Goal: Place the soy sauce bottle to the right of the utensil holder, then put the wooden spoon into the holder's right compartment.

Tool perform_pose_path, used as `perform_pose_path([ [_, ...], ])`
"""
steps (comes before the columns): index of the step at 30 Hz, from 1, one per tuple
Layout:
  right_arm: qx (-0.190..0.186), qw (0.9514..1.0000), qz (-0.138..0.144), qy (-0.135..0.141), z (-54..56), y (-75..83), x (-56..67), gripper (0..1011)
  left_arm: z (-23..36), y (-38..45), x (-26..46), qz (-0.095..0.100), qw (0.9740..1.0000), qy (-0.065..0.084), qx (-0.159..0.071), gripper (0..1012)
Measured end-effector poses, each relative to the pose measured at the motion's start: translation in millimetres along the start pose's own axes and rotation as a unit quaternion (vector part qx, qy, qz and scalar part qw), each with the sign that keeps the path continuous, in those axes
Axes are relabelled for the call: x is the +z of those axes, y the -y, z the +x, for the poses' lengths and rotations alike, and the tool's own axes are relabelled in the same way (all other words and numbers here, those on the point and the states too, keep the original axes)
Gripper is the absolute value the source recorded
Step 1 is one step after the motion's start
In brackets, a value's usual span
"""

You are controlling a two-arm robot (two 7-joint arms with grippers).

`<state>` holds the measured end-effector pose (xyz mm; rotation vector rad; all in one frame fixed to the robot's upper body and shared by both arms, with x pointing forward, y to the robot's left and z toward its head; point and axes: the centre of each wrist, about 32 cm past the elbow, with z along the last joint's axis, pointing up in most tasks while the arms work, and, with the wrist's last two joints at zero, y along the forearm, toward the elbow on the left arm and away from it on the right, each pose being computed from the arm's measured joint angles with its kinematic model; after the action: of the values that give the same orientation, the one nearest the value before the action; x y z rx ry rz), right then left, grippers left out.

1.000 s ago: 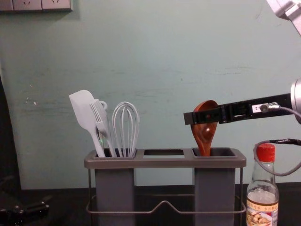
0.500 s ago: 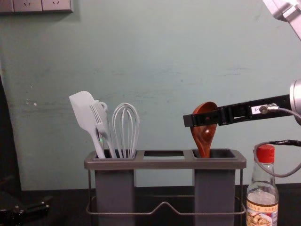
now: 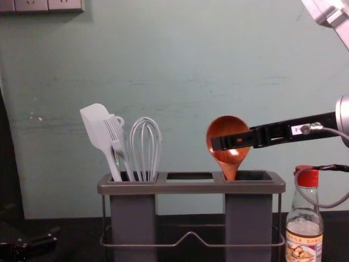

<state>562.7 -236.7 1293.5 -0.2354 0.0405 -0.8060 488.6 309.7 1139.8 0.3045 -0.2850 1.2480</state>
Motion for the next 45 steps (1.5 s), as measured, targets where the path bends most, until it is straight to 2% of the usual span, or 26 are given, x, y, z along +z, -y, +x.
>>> perform_pose_path([
  [30,-0.001,1.0,0.004,0.0,-0.1,-0.2,-1.3,1003,0.0,0.0,0.0,0.0,1.0,0.0,0.0,1012],
  [38,-0.026,0.9995,0.019,-0.003,-7.7,4.2,-10.0,1002,0.0,0.0,0.0,0.0,1.0,0.0,0.0,1012],
  [42,-0.043,0.9985,0.034,0.001,-14.7,10.3,-13.6,1003,0.0,0.0,0.0,0.0,1.0,0.0,0.0,1011],
  [45,-0.054,0.9972,0.051,0.007,-24.0,18.9,-16.7,1003,0.0,0.0,0.0,0.0,1.0,0.0,0.0,1011],
])
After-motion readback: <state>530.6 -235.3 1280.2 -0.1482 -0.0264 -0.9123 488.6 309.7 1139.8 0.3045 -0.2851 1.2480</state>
